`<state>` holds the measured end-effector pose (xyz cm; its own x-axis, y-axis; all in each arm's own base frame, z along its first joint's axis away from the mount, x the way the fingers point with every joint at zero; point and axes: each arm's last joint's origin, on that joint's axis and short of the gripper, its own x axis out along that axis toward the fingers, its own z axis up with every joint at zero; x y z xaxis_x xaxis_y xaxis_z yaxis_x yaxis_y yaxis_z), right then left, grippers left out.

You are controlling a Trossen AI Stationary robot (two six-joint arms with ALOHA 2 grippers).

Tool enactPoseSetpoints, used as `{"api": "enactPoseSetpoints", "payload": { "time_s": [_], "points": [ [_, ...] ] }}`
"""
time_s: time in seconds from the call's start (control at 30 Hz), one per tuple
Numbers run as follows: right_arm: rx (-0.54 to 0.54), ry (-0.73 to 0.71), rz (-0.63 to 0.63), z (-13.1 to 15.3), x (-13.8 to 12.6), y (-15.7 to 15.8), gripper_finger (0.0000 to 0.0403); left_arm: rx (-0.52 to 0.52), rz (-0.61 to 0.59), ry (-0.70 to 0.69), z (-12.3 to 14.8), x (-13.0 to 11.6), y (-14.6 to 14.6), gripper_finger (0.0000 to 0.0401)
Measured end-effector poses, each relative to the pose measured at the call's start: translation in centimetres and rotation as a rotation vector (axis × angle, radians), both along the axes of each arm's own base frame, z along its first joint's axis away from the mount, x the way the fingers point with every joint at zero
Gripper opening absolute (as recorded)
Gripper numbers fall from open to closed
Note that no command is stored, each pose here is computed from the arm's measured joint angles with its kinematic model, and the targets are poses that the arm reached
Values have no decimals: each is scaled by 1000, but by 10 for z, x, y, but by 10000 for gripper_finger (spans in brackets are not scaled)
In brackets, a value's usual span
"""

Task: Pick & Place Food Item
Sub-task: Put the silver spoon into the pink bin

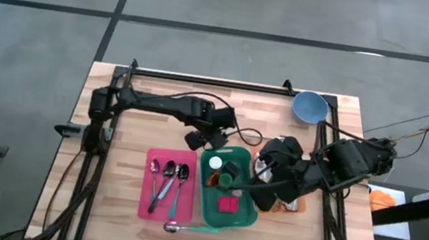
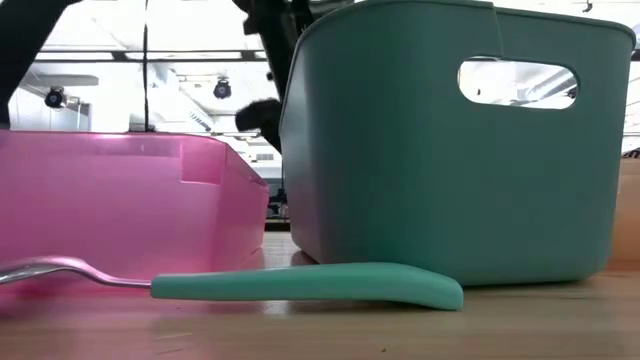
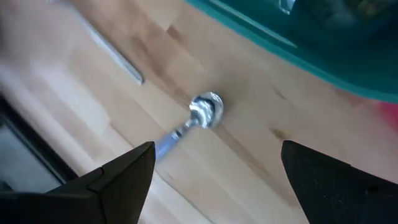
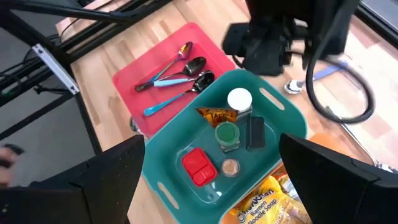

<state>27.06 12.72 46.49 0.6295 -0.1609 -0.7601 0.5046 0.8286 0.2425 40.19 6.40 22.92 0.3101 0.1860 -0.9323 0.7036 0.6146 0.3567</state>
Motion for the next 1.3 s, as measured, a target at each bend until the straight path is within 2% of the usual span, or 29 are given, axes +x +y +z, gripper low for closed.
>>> {"api": "enactPoseSetpoints", "payload": {
  "time_s": [0.1, 0.2, 0.5, 0.67, 0.87, 1.17, 1.3],
  "points": [
    [-2, -6, 24, 2, -5, 3, 368, 45, -141, 39, -13, 6, 2, 347],
    [-2, -10, 41, 4, -9, 6, 368, 63, -199, 72, -25, 10, 3, 347],
    [-1, -9, 67, 4, -12, 12, 368, 83, -226, 95, -55, 22, 15, 347],
    [-3, 2, 73, 1, -13, 16, 368, 84, -215, 46, -54, 24, 26, 347],
    [-5, 24, 68, -5, -11, 18, 368, 8, -218, 28, -55, 21, 40, 347],
    [-4, 45, 70, -10, -10, 20, 368, -9, -221, 63, -74, 8, 53, 347],
    [-4, 44, 70, -10, -10, 20, 368, 12, -262, 61, -81, 6, 56, 347]
  ]
}}
